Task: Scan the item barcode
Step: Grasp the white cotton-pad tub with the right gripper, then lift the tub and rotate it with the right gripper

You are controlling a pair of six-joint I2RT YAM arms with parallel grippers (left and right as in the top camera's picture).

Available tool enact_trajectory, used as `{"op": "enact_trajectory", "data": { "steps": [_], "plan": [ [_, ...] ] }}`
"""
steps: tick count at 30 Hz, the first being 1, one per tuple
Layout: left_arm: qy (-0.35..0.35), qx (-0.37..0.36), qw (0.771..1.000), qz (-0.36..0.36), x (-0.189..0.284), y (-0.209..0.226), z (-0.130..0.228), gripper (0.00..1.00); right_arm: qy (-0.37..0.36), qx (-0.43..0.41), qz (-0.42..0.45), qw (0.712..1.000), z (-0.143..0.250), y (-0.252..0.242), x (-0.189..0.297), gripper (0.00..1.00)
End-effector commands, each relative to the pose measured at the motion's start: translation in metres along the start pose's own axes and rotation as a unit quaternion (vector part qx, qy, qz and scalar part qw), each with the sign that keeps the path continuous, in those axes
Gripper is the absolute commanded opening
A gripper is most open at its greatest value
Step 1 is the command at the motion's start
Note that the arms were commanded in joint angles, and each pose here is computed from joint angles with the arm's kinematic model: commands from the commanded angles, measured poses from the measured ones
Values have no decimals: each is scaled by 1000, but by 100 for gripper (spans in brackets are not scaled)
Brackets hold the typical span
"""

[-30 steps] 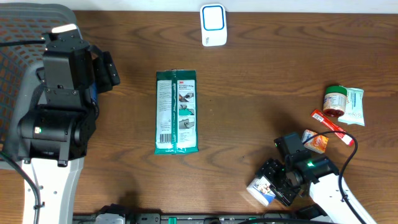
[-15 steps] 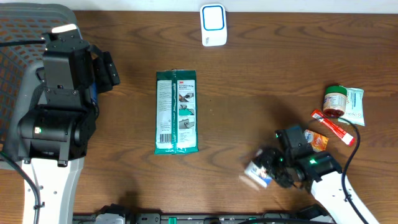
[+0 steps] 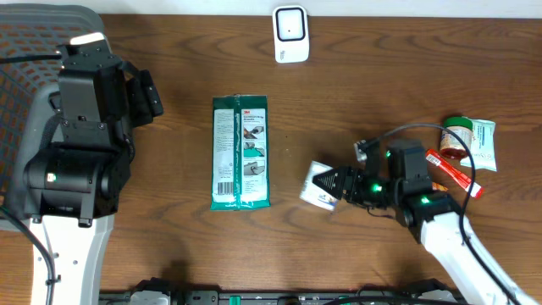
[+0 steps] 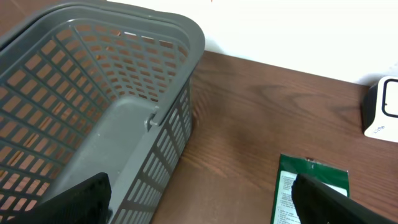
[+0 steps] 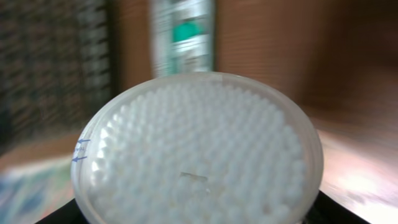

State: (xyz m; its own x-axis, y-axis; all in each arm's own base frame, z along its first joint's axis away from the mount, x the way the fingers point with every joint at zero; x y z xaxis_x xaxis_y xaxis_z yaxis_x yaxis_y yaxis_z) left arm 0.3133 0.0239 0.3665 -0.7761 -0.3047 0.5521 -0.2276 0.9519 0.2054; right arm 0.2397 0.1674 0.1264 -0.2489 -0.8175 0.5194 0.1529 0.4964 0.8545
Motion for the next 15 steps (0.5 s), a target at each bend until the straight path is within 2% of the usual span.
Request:
{"op": "enact_trajectory", "data": {
  "steps": [1,2,6,14,15],
  "plan": [
    [-3,6,1000,-7,1,3,-2,92,126,72,-175,974,23,43,16,5],
    [-3,6,1000,-7,1,3,-2,92,139,79,-204,966,22,47,20,1],
    [-3,7,1000,-7,1,3,-2,92,157,102,-271,944,10,50,33,1],
    [-3,6,1000,-7,1,3,-2,92,118,74,-268,953,-14,31,39,5],
    [-3,6,1000,-7,1,3,-2,92,115,73,-269,954,-16,30,40,1]
  ]
}}
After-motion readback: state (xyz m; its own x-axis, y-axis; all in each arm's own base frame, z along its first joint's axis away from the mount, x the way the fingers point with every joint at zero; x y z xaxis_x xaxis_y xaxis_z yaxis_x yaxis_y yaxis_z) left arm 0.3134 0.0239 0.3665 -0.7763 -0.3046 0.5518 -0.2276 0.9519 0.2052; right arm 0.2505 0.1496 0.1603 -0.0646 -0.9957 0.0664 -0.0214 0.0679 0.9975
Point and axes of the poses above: each gripper's point midway between its finger pads, its own x axis back along the fingers, its own y axis along the line the jaws close on, z = x × y, the point moved 2 cm from there along x, back along the fingers, and after that the axes turned 11 degrees about -x, right-handed, at the moved point
